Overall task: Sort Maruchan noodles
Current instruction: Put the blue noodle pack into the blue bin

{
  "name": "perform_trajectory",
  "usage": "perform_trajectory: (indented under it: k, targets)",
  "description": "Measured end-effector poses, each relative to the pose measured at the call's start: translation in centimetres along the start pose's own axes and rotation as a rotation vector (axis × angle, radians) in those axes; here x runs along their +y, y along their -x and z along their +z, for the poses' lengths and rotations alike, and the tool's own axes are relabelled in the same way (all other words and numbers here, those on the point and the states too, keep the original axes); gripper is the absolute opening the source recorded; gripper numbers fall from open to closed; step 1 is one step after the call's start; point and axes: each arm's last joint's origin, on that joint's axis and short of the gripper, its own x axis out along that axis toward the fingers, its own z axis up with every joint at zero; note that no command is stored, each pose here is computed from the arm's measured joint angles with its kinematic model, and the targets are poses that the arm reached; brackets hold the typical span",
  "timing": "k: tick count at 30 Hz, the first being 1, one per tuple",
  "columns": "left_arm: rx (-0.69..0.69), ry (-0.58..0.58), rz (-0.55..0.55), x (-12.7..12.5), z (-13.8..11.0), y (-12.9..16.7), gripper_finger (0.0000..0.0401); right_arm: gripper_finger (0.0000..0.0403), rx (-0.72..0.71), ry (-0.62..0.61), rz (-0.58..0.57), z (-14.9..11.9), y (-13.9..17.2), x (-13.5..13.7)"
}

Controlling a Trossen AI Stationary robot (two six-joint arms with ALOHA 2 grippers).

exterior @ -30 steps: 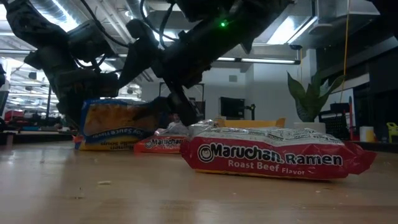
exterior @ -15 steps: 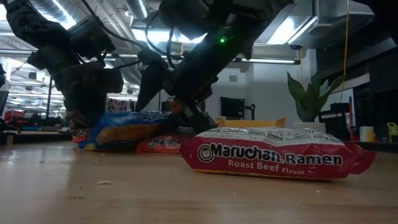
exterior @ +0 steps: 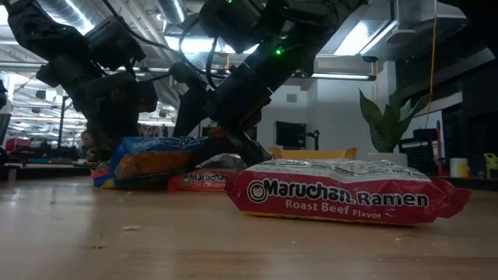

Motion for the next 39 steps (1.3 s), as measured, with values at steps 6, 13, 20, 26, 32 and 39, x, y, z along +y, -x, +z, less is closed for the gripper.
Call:
perform_trajectory:
  k: [6, 13, 20, 26, 32, 39]
  targets:
    - [-0.003, -0.019, -0.009, -0.1, 0.0, 0.0, 0.0000, 0.0082, 0.024, 0.052, 0.006, -0.1, 0.0, 0.1]
    - [0.019, 0.036, -0.169, -0.5, 0.5, 1.1, 0.0000, 0.0049, 0.070, 0.106, 0.027, -0.3, 0.1, 0.4]
    - [-0.088, 0.122, -0.313, -1.4, 1.7, 3.9, 0.0000, 0.0022, 0.120, 0.186, 0.097, -0.5, 0.8, 1.5]
    - [-0.218, 0.183, -0.400, -1.8, 2.4, 6.7, 0.0000, 0.0024, 0.176, 0.262, 0.101, -0.5, 2.0, 2.3]
    - [-0.315, 0.226, -0.491, -2.3, 2.6, 9.1, 0.0000, 0.0024, 0.239, 0.377, 0.151, -1.2, 4.9, 4.0]
    - [-0.414, 0.255, -0.520, -2.5, 2.6, 10.8, 0.0000, 0.0027, 0.221, 0.528, 0.085, -2.2, 11.7, 5.2]
